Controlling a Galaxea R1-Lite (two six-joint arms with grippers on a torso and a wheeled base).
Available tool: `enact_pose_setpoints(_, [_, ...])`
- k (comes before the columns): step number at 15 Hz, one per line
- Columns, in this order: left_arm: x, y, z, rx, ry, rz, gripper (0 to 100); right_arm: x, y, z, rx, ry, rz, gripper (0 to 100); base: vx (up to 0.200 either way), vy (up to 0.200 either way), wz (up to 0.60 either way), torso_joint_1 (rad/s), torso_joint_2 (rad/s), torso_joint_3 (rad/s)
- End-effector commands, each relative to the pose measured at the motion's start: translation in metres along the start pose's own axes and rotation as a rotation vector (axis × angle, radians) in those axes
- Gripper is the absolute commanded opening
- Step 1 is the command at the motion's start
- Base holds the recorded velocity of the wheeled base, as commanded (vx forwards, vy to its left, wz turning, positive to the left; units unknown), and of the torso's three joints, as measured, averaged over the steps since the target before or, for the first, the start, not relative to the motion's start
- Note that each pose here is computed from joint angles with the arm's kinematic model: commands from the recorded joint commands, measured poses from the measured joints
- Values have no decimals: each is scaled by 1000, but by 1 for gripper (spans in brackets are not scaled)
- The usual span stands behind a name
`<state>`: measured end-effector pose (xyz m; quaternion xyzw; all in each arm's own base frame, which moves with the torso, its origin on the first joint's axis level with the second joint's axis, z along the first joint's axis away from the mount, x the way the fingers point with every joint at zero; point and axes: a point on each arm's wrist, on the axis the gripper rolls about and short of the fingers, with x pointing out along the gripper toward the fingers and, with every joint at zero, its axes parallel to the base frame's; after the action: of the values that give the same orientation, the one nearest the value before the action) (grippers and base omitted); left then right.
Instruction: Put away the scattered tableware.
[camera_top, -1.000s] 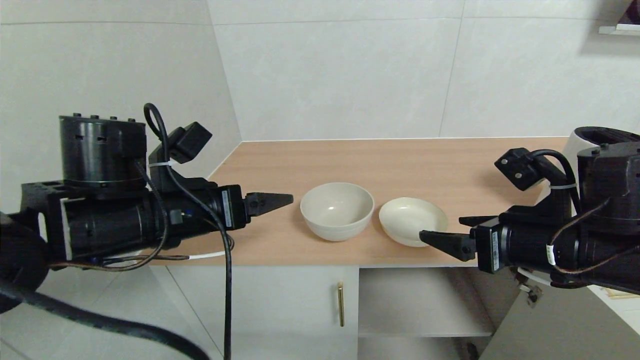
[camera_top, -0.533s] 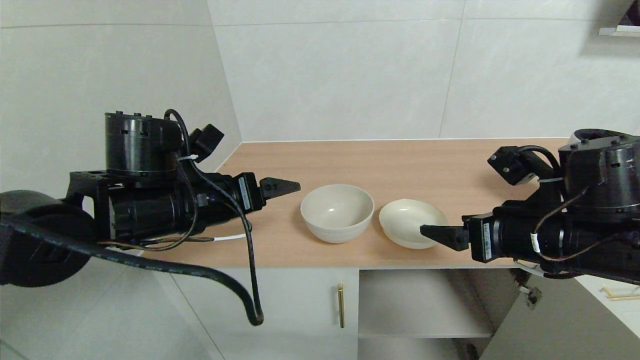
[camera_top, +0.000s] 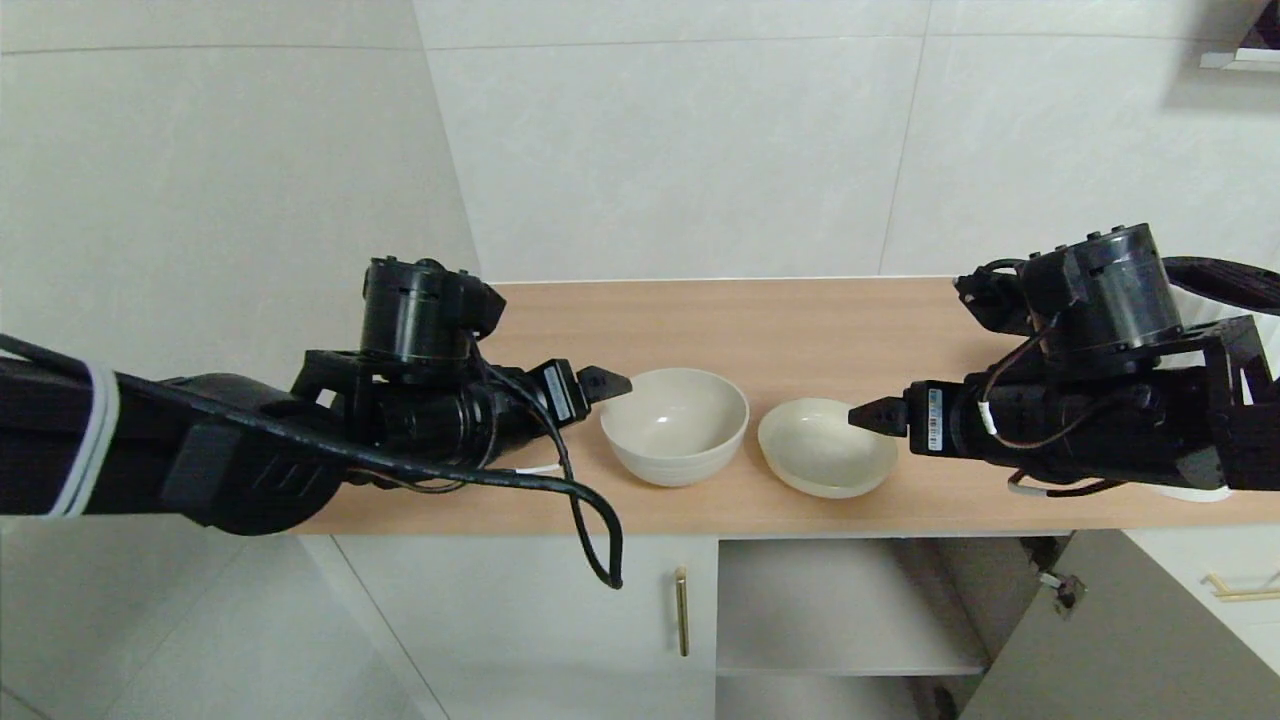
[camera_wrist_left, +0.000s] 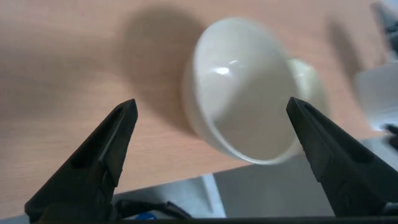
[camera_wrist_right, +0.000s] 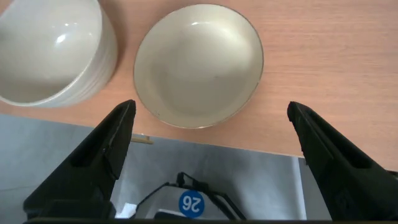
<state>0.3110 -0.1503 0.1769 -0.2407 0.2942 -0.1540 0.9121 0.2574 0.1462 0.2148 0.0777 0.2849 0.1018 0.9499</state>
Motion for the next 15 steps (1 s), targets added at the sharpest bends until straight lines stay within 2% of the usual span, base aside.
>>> enact_pose_setpoints(1, [20, 2, -15, 10, 50, 28, 100, 7, 0, -3, -4, 17, -7, 100, 0, 0, 0, 0, 0, 0])
enact_pose_setpoints(7, [26, 1, -22, 16, 70, 28, 100, 6, 0, -3, -4, 18, -8, 100, 0, 0, 0, 0, 0, 0])
enact_pose_setpoints(8, [26, 0, -23, 18, 73, 26, 0, 6, 0, -4, -5, 20, -7, 100, 0, 0, 0, 0, 0, 0])
enact_pose_setpoints(15, [23, -4, -22, 23, 68, 15, 0, 7, 0, -5, -7, 23, -8, 100, 0, 0, 0, 0, 0, 0])
